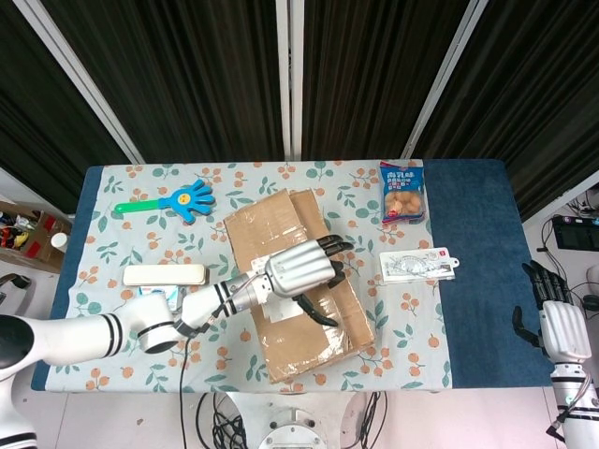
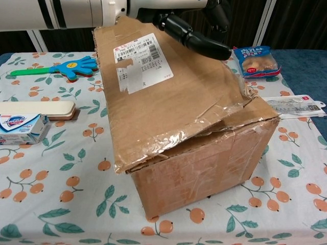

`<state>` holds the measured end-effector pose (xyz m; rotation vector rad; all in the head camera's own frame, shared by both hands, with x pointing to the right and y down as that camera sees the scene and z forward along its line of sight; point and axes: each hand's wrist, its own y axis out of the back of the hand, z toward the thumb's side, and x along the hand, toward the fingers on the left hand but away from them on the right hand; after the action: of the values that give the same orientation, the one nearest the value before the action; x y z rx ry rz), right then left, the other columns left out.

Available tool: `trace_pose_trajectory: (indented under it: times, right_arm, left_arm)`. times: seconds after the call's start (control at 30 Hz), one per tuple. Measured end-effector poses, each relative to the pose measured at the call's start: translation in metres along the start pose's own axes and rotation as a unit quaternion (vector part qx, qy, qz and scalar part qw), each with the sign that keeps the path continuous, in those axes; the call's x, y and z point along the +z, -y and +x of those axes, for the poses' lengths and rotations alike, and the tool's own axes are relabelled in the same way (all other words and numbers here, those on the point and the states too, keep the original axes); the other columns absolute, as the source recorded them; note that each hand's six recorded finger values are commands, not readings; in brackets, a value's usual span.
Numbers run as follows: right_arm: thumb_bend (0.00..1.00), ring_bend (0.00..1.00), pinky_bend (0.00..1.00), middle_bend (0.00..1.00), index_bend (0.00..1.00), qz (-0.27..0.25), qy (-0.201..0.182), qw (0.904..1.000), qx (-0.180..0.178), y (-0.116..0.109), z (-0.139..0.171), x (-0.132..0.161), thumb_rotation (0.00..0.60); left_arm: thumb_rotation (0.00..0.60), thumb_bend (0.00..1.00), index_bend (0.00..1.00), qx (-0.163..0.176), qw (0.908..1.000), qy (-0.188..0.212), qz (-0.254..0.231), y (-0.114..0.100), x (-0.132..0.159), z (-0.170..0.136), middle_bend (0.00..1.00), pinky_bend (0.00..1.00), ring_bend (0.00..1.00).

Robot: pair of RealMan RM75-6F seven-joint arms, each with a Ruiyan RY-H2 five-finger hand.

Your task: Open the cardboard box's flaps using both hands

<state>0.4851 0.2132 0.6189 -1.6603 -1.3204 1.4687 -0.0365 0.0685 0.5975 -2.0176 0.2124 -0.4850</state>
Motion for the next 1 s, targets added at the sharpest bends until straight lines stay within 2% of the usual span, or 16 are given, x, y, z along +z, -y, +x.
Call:
trace_pose_trajectory:
  times: [0.27, 0.5, 0.77, 1.0]
  right_arm:
    - [0.51, 0.00, 0.00, 0.00, 0.00, 0.001, -0.014, 0.9999, 0.000, 0.000, -0.001, 0.011, 0.600]
    - [0.51, 0.00, 0.00, 0.00, 0.00, 0.004, -0.027, 0.9996, 0.001, 0.003, -0.001, 0.022, 0.600]
    - [0.51, 0.00, 0.00, 0.00, 0.00, 0.010, -0.040, 0.9991, -0.001, 0.002, -0.002, 0.035, 0.600]
    - [0.51, 0.00, 0.00, 0.00, 0.00, 0.014, -0.048, 0.9988, 0.005, 0.005, -0.003, 0.042, 0.600]
  left_arm:
    - [0.086, 0.00, 0.63, 0.034, 0.9982, -0.003, -0.050, -0.033, 0.000, -0.028, 0.54, 0.15, 0.13]
    - [0.066, 0.00, 0.63, 0.058, 0.9948, -0.032, -0.077, -0.059, -0.012, -0.067, 0.55, 0.15, 0.14]
    - [0.042, 0.00, 0.64, 0.072, 0.9886, -0.089, -0.098, -0.067, -0.037, -0.119, 0.56, 0.15, 0.14]
    - [0.021, 0.00, 0.64, 0.091, 0.9785, -0.144, -0.115, -0.070, -0.056, -0.177, 0.56, 0.15, 0.15]
